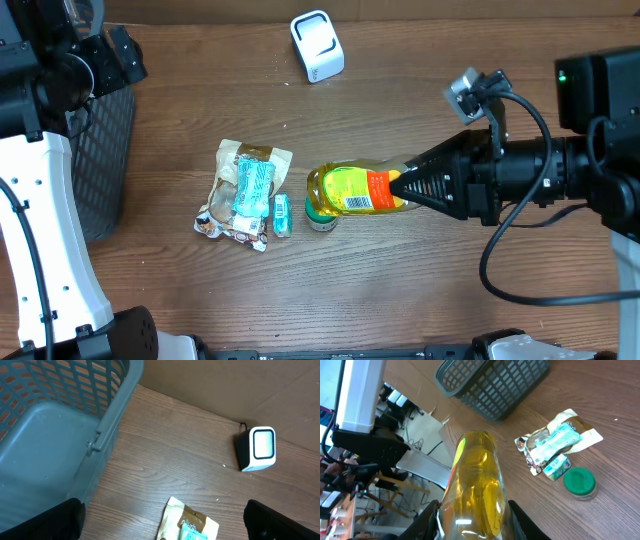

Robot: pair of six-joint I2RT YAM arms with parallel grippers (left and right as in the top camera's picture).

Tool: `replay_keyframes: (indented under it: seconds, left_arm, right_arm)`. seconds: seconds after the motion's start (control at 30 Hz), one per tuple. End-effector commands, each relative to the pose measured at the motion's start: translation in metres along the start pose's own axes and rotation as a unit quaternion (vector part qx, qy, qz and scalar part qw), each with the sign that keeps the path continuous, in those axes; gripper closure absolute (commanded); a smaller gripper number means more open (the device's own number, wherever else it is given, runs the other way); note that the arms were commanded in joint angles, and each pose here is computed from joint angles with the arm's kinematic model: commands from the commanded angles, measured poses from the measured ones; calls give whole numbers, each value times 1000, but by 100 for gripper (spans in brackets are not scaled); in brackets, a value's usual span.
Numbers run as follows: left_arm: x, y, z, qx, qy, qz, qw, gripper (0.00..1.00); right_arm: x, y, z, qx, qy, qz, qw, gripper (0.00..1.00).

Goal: Scan the item barcode
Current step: 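Lift the yellow bottle and carry it toward the white scanner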

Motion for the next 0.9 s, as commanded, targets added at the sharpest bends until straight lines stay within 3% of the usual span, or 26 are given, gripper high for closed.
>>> replay_keyframes:
  seconds: [0.0, 0.47, 0.6, 0.7, 0.87]
  left_arm:
    - [-6, 5, -4, 6, -10, -11, 1000, 0]
    - [-6, 5, -4, 7, -10, -11, 1000, 0]
    - [-6, 5, -4, 7, -10, -11, 1000, 0]
    - [-7, 5, -4, 6, -10, -11, 1000, 0]
    - [-6, 5, -4, 7, -10, -11, 1000, 1]
  right_arm:
    - [-2, -6, 7, -23, 26, 5, 999, 96]
    - [25, -74, -15, 16, 66, 141, 988, 96]
    - [18, -78, -17, 13, 51, 131, 990, 96]
    - [7, -78, -42, 95, 4, 111, 989, 97]
    - [-19, -81, -69, 166, 43, 73, 982, 97]
Point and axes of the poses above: each gripper's point midway between its finger pads, its own y axis back along the fingers, its own z axis along the line the jaws close on, x = y × z, the point moved 1 cm from there along y, back along the fingers, and after that the axes turned 3 degrees about y, right-handed, at the moved point
